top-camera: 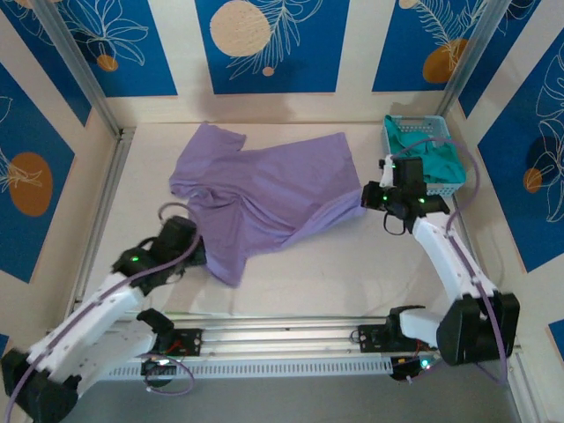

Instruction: Fold the inside-out t-shirt

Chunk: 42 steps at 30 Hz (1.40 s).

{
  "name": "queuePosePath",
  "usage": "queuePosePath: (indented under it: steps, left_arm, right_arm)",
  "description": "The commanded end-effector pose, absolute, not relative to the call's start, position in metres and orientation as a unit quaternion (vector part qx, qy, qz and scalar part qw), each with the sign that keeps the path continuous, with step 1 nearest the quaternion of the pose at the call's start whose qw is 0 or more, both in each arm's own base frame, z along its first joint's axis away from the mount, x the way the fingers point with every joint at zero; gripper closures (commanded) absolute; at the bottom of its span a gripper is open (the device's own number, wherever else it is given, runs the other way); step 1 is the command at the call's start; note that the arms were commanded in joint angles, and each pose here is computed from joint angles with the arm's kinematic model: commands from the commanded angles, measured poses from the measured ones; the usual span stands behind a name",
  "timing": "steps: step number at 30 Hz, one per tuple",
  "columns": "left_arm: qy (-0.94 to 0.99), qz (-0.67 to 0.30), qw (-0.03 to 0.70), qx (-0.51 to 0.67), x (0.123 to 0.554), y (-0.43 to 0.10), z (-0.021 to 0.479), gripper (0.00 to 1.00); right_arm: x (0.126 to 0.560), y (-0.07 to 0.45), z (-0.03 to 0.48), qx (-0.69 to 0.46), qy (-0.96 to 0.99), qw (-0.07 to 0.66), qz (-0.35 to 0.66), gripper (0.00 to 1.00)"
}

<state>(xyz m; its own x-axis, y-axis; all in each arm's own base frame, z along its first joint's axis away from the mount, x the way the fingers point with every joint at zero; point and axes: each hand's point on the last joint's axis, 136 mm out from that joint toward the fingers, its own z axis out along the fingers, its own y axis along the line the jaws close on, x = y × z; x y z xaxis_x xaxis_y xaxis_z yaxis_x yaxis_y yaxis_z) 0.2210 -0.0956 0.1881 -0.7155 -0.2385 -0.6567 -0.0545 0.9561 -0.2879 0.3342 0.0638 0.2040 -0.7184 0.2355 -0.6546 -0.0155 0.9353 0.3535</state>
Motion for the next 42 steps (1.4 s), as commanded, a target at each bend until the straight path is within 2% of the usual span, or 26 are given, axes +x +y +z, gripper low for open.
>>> queuePosePath:
  steps: [1, 4, 8, 13, 16, 20, 25, 29, 34, 39, 40, 42]
  left_arm:
    - [0.855, -0.079, 0.508, -0.068, 0.224, -0.058, 0.294, 1.00]
    - [0.807, -0.066, 0.584, -0.055, 0.213, -0.040, 0.384, 1.00]
    - [0.722, -0.077, 0.685, -0.065, 0.179, -0.008, 0.497, 1.00]
    - [0.649, -0.065, 0.755, -0.070, 0.145, 0.020, 0.590, 1.00]
    - [0.628, -0.027, 0.774, -0.073, 0.153, 0.024, 0.625, 1.00]
    - [0.615, 0.034, 0.785, -0.069, 0.185, 0.010, 0.663, 1.00]
    - [0.600, 0.102, 0.792, -0.055, 0.225, -0.015, 0.695, 1.00]
    - [0.639, 0.130, 0.756, -0.049, 0.304, -0.031, 0.665, 1.00]
    - [0.744, 0.110, 0.656, -0.064, 0.448, -0.018, 0.551, 1.00]
    - [0.806, 0.079, 0.583, -0.069, 0.583, -0.007, 0.420, 0.99]
    - [0.812, 0.073, 0.574, -0.070, 0.603, -0.007, 0.396, 0.90]
    - [0.822, 0.058, 0.562, -0.065, 0.640, -0.011, 0.351, 0.77]
  right_arm:
    - [0.325, 0.059, 0.272, 0.029, 0.870, 0.459, 0.178, 1.00]
    - [0.305, 0.052, 0.329, 0.018, 0.836, 0.521, 0.174, 1.00]
    - [0.264, 0.048, 0.407, -0.002, 0.787, 0.594, 0.163, 1.00]
    - [0.203, 0.037, 0.490, -0.016, 0.720, 0.681, 0.131, 1.00]
    - [0.179, 0.037, 0.529, -0.027, 0.683, 0.719, 0.127, 1.00]
    - [0.178, 0.035, 0.561, -0.035, 0.660, 0.741, 0.113, 1.00]
    - [0.230, 0.033, 0.561, -0.042, 0.676, 0.731, 0.089, 1.00]
    - [0.297, 0.035, 0.537, -0.048, 0.705, 0.704, 0.080, 1.00]
    - [0.403, 0.040, 0.474, -0.055, 0.753, 0.651, 0.078, 1.00]
    - [0.526, 0.044, 0.368, -0.046, 0.812, 0.576, 0.084, 0.99]
    - [0.548, 0.044, 0.348, -0.040, 0.821, 0.563, 0.086, 0.97]
    - [0.595, 0.047, 0.299, -0.032, 0.843, 0.530, 0.086, 0.85]
